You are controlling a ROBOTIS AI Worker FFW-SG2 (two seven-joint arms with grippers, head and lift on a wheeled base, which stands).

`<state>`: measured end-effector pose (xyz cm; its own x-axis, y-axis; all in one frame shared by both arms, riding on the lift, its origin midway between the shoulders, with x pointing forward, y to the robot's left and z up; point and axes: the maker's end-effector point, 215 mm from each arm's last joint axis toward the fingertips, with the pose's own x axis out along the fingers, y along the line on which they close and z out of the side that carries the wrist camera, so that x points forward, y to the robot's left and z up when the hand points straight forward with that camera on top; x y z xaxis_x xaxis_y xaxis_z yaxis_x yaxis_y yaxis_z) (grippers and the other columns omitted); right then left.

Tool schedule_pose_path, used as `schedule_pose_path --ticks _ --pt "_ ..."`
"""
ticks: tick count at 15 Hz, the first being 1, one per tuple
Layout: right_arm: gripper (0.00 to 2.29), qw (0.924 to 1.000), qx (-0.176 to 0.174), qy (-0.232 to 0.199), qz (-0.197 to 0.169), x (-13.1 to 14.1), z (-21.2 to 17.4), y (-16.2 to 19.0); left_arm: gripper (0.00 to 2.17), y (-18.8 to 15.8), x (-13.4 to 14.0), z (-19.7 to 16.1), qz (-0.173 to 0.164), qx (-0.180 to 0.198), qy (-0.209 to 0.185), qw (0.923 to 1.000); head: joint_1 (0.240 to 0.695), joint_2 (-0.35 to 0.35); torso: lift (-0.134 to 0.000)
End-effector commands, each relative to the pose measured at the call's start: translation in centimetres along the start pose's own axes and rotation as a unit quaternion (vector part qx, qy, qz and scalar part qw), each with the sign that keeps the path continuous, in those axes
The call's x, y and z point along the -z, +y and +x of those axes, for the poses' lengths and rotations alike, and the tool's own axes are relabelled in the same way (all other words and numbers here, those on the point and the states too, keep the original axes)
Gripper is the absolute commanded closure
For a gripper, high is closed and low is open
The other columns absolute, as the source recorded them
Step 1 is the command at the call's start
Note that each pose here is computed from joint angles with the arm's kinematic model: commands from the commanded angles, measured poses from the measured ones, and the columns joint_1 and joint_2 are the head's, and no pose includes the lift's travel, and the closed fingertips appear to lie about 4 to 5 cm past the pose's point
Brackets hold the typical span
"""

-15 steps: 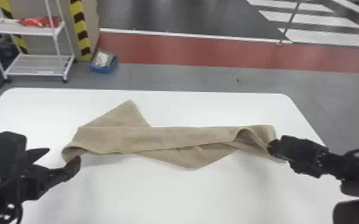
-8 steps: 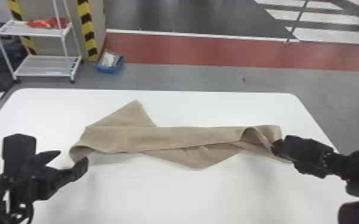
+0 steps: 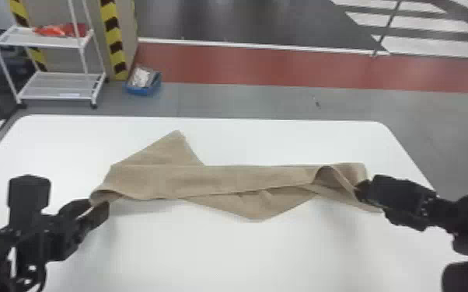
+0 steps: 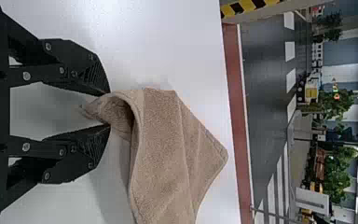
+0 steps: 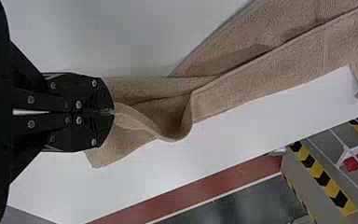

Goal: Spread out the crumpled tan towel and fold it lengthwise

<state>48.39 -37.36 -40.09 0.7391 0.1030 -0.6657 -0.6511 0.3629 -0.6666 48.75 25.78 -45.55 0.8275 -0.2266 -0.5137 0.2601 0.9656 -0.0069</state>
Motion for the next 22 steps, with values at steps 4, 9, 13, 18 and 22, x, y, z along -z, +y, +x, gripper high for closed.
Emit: schedule_pose_path --ticks 4,9,13,18,22 --pt "2.08 0.9999 0.011 -0.002 0.006 0.2 -0.3 -1.2 1.88 -0.4 0.7 -1.0 -0.014 0.008 0.015 0.9998 0.695 -0.135 -0.124" --pt "2.08 0.9959 0.069 -0.049 0.031 -1.6 -3.7 -7.2 2.09 2.2 -5.3 -5.4 0.012 -0.02 -0.034 0.9991 0.695 -0.137 -0.124" --pt "2.08 0.983 0.127 -0.081 0.104 -2.5 -6.6 -15.0 2.09 5.8 -13.5 -9.5 0.069 -0.058 -0.092 0.9916 0.695 -0.11 -0.124" --pt "2.08 0.9661 0.131 -0.108 0.194 -4.9 -3.4 -20.5 2.09 6.0 -21.3 -5.1 0.121 -0.067 -0.086 0.9867 0.624 -0.099 -0.124" --pt "2.08 0.9546 0.152 -0.11 0.231 -7.5 -0.9 -27.2 2.09 5.2 -27.1 3.4 0.133 -0.067 -0.064 0.9867 0.535 -0.101 -0.124"
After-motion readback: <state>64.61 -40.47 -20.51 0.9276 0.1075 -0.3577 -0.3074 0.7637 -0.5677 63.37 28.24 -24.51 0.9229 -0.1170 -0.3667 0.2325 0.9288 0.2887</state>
